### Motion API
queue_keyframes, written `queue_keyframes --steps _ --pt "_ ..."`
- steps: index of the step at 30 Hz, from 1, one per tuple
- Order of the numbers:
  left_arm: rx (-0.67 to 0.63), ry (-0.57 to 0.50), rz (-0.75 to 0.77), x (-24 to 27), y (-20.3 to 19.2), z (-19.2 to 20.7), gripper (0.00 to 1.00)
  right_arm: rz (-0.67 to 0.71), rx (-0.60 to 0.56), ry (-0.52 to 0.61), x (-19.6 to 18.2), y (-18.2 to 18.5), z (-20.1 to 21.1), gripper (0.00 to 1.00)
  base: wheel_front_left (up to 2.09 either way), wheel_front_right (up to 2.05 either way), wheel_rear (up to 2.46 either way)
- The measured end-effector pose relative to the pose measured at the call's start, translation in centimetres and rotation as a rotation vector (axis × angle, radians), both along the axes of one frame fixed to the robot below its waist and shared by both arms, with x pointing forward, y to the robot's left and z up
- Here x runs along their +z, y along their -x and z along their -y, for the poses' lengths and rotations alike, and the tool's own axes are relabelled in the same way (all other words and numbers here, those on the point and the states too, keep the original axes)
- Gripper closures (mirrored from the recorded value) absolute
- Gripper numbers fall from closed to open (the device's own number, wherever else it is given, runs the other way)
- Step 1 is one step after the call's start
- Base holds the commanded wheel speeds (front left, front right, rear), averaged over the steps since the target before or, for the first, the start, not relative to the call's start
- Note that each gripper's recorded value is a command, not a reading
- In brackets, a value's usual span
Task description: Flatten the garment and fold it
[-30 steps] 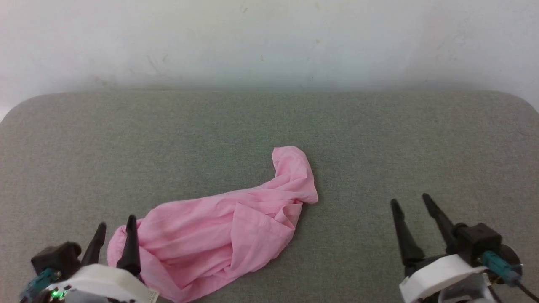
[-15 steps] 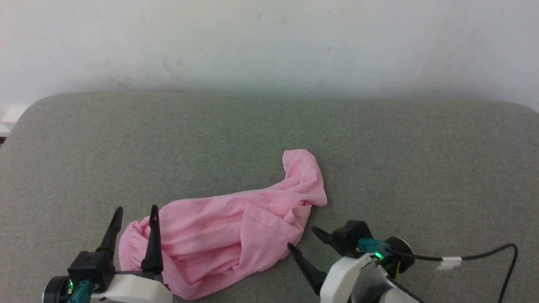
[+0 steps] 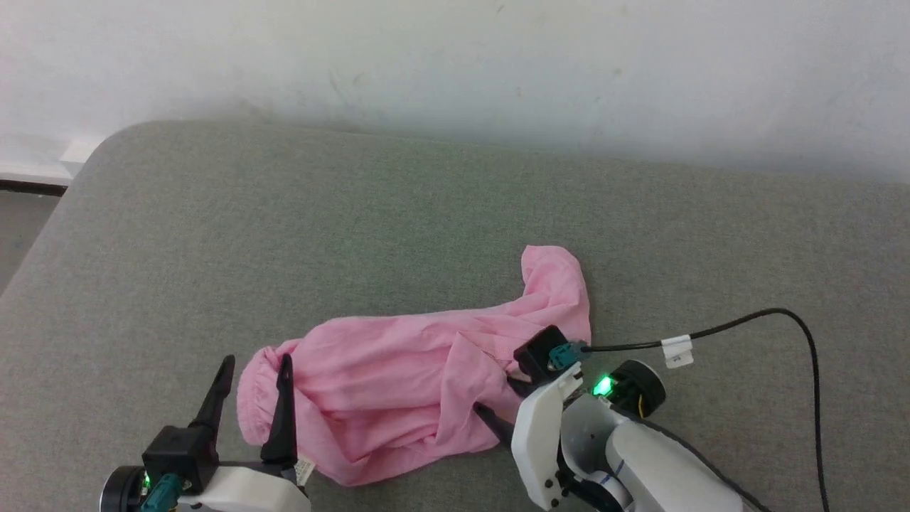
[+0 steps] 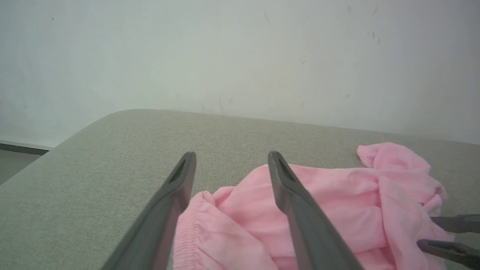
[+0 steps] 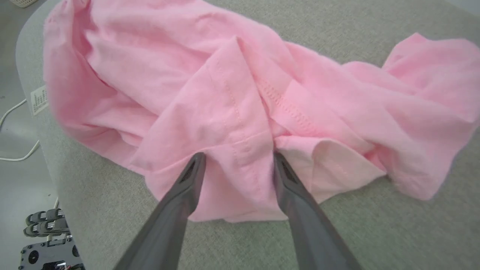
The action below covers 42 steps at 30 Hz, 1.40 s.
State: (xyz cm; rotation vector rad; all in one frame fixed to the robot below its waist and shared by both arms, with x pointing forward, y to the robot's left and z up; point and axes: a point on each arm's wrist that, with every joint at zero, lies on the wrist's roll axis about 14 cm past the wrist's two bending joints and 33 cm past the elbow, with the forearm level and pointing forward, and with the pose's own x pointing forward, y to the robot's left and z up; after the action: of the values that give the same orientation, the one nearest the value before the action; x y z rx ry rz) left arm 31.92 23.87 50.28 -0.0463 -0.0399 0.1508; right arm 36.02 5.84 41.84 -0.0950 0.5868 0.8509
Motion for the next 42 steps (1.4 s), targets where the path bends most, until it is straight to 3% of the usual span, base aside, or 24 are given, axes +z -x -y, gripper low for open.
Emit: queue_keyframes --steps 1,2,9,16,24,27,28,29,30,36,42 --pt "0.002 0.002 -0.002 -0.1 0.1 -0.1 0.00 -0.015 0.011 0.002 -0.3 0.3 -0.3 0.69 0.00 0.00 0.00" --pt "0.007 0.001 -0.003 -0.1 0.2 -0.2 0.00 -0.021 0.018 -0.002 -0.3 0.5 -0.5 1.00 0.00 0.00 0.00" --pt "0.012 -0.002 0.005 0.0 -0.1 -0.4 0.00 0.095 -0.044 -0.121 3.6 -2.1 0.0 1.00 0.00 0.00 0.00" --pt "-0.024 0.015 -0.008 -0.7 -0.8 0.7 0.00 0.146 -0.306 -0.128 4.2 -5.7 8.9 1.00 0.00 0.00 0.00" --pt "-0.090 0.034 -0.056 -2.3 -1.5 2.5 0.00 0.024 -0.590 -0.081 -0.2 -1.9 18.4 1.00 0.00 0.00 0.00" --pt "-0.108 0.037 -0.077 -3.0 -1.6 2.9 0.00 -0.038 -0.655 -0.062 -1.9 0.2 20.0 1.00 0.00 0.00 0.00" --pt "-0.114 0.039 -0.084 -3.2 -1.7 3.1 0.00 -0.048 -0.668 -0.055 -2.3 0.7 20.2 0.69 0.00 0.00 0.00" --pt "-0.122 0.042 -0.091 -3.4 -1.7 3.2 0.00 -0.054 -0.674 -0.047 -2.6 1.1 20.3 0.48 0.00 0.00 0.00" --pt "-0.127 0.043 -0.096 -3.5 -1.8 3.4 0.00 -0.055 -0.684 -0.054 -2.7 1.3 20.3 0.00 0.00 0.00 0.00" --pt "-0.183 0.071 -0.148 -4.3 -1.8 4.6 0.00 0.169 -0.739 -0.142 1.4 -0.1 21.0 0.00 0.00 0.00 0.00" --pt "-0.304 0.098 -0.324 -6.2 -1.8 6.8 0.00 0.303 -0.759 -0.192 4.0 0.4 21.2 0.00 0.00 0.00 0.00"
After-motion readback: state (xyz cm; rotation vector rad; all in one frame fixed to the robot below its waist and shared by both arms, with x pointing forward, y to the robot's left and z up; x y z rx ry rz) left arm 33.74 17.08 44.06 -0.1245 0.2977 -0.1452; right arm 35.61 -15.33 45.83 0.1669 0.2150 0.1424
